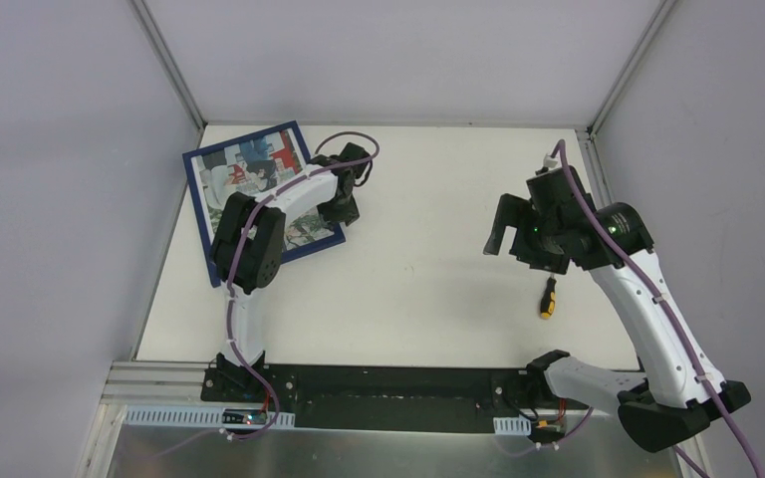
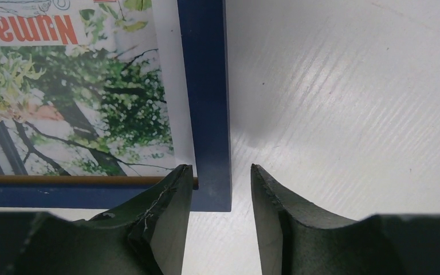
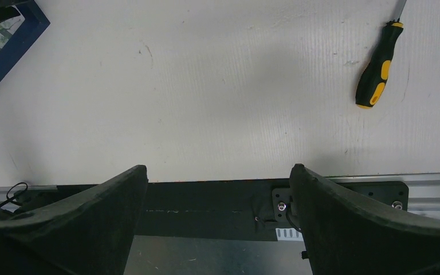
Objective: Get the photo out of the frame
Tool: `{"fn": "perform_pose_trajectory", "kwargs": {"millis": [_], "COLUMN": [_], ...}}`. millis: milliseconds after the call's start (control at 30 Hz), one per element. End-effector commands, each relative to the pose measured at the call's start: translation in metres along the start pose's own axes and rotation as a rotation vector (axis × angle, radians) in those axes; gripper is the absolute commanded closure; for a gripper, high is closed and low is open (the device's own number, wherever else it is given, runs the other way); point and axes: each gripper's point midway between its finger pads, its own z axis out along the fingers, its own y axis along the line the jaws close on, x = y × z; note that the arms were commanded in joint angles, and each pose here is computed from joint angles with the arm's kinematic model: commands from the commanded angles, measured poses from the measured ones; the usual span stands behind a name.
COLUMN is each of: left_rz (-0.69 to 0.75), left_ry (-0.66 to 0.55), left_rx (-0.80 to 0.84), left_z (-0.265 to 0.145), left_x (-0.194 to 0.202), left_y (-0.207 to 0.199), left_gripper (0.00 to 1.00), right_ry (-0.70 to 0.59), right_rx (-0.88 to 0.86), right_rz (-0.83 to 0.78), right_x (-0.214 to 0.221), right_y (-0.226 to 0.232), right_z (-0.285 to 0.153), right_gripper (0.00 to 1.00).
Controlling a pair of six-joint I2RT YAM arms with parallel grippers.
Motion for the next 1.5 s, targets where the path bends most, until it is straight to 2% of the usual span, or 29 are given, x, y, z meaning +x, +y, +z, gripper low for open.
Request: {"fn": "perform_pose_trajectory", "kwargs": {"millis": [0,300,467,667,933,1267,1467], "left_rz": [-0.023,-0.019,0.000,0.053,0.039,0.007,0.024], "left_ry": [-0.005,0.009,0.010,0.001,0.009,0.131,0.177], "left_rx": [-0.033,-0.038,-0.033,0.029,0.131,0.272,0.342], "left_z": [0.000,0.003,-0.001,-0.026,-0.070,-0.110,-0.135], "left_x": [-0.008,-0.004,-0.004,-0.010,-0.003,0.056,0.091], "left_y": [0.006,0.006,0.008,0.006,0.012,0.006,0.004], "left_gripper": [0.58,0.67,0.82,1.00,1.00,1.00,1.00], "right_ry": [0.013,0.026,0.039,0.085,0.193,0.302,0.323], "right_rx": [-0.005,0.002,0.000,-0.034,-0.169,-0.356,-0.468], "right_rz": [-0.008,-0.002,0.007,0.023,0.121,0.378,0.442], "right_x": [0.001,0.002,0.004,0.009,0.022,0.030,0.013], "right_y": [0.000,-0.001,0.000,0.012,0.049,0.100,0.137], "right_z": [-0.001,0.002,0.005,0.020,0.052,0.114,0.151], "right_gripper": [0.01,0.01,0.01,0.01,0.01,0.01,0.01]}}
